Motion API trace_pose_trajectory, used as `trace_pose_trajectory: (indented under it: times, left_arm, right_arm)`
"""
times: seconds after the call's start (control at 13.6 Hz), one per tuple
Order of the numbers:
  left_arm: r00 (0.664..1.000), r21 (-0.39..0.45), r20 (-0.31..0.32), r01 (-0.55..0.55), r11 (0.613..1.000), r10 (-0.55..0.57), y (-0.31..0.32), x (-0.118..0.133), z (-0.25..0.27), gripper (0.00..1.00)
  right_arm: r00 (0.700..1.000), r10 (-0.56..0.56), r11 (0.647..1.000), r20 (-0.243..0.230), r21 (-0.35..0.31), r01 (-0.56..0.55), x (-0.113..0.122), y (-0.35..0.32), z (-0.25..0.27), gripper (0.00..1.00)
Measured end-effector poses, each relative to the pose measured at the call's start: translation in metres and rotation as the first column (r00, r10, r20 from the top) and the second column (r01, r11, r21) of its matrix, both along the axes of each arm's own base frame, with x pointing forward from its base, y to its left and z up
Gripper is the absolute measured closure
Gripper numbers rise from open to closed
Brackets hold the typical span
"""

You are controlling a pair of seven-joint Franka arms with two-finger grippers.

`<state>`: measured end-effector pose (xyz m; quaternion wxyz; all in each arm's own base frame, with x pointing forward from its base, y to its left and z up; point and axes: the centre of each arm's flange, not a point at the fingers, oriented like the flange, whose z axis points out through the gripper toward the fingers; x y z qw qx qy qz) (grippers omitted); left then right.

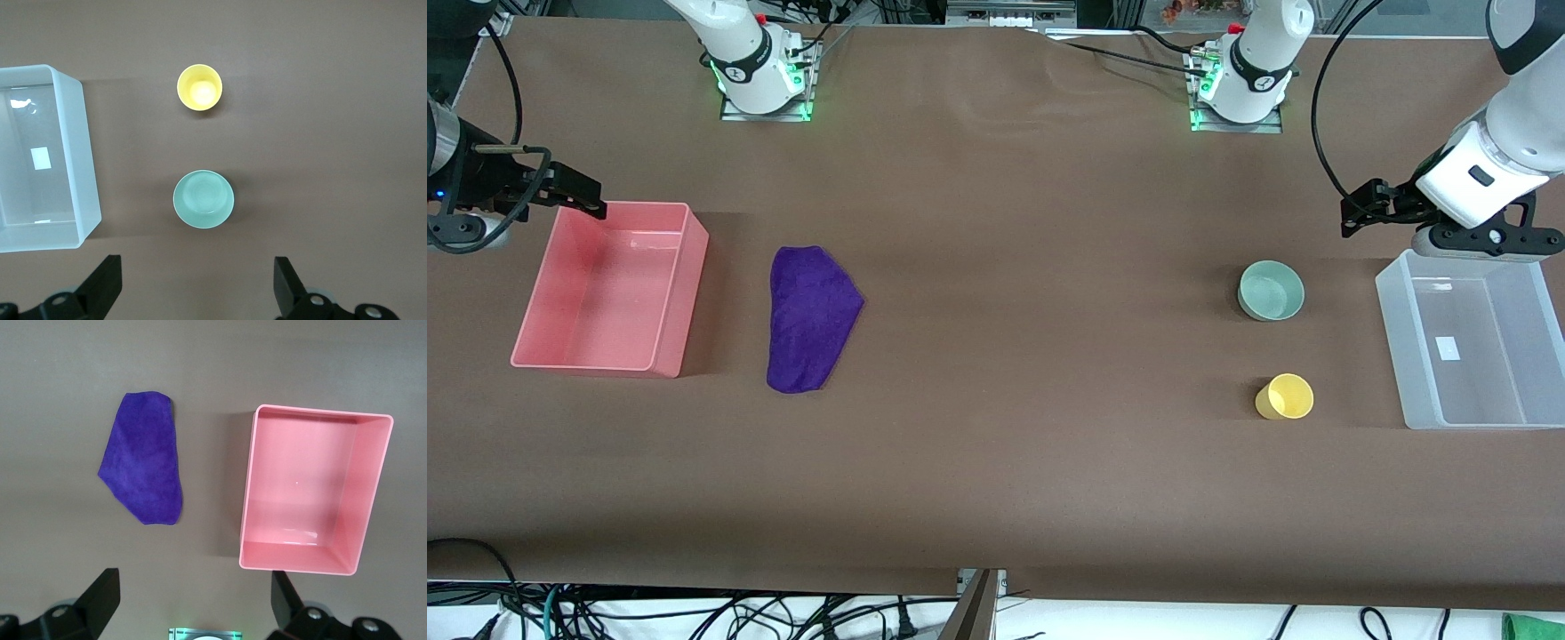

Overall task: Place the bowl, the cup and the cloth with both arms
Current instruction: 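Move the left gripper toward the pale green bowl, then lower the left gripper and grasp the green bowl rim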

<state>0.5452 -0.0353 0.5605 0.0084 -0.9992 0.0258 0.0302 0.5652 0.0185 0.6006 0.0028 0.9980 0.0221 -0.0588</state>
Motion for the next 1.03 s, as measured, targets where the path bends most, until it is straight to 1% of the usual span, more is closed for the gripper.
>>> trace_pose_trajectory:
  times: [0.15, 0.29, 0.44, 0.59, 0.66, 0.73, 0.81, 0.88, 0.95, 1.03]
  left_arm:
    - [1.0, 0.0, -0.01, -0.002, 1.0, 0.002, 0.001, 0.002, -0.004, 0.0]
    - [0.999, 0.001, -0.033, -0.009, 1.0, 0.009, 0.005, 0.004, -0.013, 0.0]
    - [0.997, 0.001, -0.072, -0.017, 1.0, 0.017, 0.009, 0.005, -0.027, 0.0]
    - [0.991, -0.002, -0.128, -0.025, 1.0, 0.024, 0.017, 0.001, -0.05, 0.0]
    - [0.988, -0.015, -0.151, -0.012, 1.0, 0.01, 0.023, -0.001, -0.06, 0.0]
    - [0.985, -0.05, -0.171, 0.008, 0.999, -0.017, 0.031, -0.004, -0.069, 0.0]
    - [0.981, -0.109, -0.186, 0.029, 0.994, -0.049, 0.044, -0.008, -0.079, 0.0]
    - [0.979, -0.167, -0.186, 0.05, 0.985, -0.081, 0.063, -0.012, -0.09, 0.0]
    - [0.98, -0.206, -0.169, 0.069, 0.976, -0.105, 0.084, -0.016, -0.101, 0.0]
    - [0.983, -0.221, -0.142, 0.085, 0.971, -0.119, 0.099, -0.019, -0.111, 0.0]
  right_arm:
    - [1.0, 0.0, 1.0, 0.0, 0.0, 0.0, 0.0, 0.0, 0.0, 0.0]
    - [1.0, 0.0, 1.0, 0.0, 0.0, 0.0, 0.0, 0.0, 0.0, 0.0]
    - [1.0, 0.0, 1.0, 0.0, 0.0, 0.0, 0.0, 0.0, 0.0, 0.0]
    - [1.0, 0.0, 1.0, 0.0, 0.0, 0.0, 0.0, 0.0, 0.0, 0.0]
    - [1.0, 0.0, 1.0, 0.0, 0.0, 0.0, 0.0, 0.0, 0.0, 0.0]
    - [1.0, 0.0, 1.0, 0.0, 0.0, 0.0, 0.0, 0.0, 0.0, 0.0]
    - [1.0, 0.0, 1.0, 0.0, 0.0, 0.0, 0.0, 0.0, 0.0, 0.0]
    - [1.0, 0.0, 1.0, 0.0, 0.0, 0.0, 0.0, 0.0, 0.0, 0.0]
    - [1.0, 0.0, 1.0, 0.0, 0.0, 0.0, 0.0, 0.0, 0.0, 0.0]
    - [1.0, 0.0, 1.0, 0.001, 0.0, 0.0, 0.0, 0.0, 0.0, 0.0]
